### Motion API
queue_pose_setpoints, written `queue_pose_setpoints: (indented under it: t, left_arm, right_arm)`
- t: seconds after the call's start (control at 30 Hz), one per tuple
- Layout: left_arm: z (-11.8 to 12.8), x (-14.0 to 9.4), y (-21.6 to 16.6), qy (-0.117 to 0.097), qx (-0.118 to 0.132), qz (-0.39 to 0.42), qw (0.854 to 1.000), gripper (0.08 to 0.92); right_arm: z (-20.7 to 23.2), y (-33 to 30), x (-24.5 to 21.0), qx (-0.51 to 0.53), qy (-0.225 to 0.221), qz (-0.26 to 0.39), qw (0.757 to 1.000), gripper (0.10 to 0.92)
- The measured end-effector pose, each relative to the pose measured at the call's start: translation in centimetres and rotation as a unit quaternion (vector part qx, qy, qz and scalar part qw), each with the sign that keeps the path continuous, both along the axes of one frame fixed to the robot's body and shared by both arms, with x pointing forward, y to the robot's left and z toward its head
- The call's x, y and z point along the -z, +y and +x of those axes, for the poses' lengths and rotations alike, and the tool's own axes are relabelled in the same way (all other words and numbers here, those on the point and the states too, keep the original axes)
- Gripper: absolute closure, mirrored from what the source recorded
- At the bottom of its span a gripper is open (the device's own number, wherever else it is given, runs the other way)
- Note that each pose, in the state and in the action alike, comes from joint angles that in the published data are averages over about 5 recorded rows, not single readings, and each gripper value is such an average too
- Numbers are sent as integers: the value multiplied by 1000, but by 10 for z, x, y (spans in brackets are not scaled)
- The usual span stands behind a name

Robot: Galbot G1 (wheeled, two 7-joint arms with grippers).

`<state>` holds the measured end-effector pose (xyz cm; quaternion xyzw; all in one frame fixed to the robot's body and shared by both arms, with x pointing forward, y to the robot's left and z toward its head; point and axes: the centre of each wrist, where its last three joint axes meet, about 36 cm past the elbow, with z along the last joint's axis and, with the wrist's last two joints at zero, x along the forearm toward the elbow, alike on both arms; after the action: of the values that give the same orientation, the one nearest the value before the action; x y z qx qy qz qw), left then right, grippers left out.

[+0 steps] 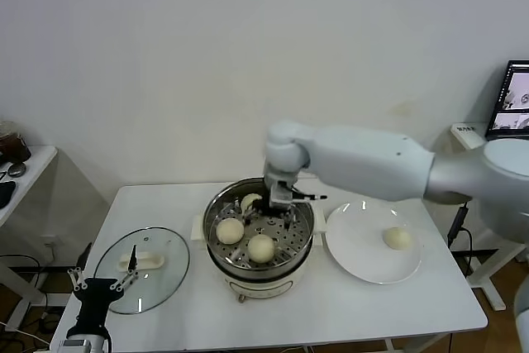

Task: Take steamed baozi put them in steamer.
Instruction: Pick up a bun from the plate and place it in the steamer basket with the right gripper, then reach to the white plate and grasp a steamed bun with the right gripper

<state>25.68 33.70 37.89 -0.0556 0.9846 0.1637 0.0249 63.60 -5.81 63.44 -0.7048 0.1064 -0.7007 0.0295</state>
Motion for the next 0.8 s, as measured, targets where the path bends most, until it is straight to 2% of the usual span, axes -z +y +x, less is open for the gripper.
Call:
queue_pose_setpoints:
  t: [0.13, 0.27, 0.53, 0.8]
  left_arm:
    - [2, -1, 2, 1, 3, 4, 1000, 177]
    - [5, -1, 1, 1, 9, 7, 1000, 177]
    - [10, 4, -4, 5, 19, 7, 1000, 177]
    - [9, 6, -7, 8, 21, 5, 1000, 177]
  right_arm:
    - [11, -44, -14, 85, -1, 18, 996, 200]
    - [18, -99, -20, 203, 5, 34, 979, 200]
    - [18, -218, -12, 427, 11, 46, 903, 200]
    - [11, -301, 23, 530, 6, 31, 847, 200]
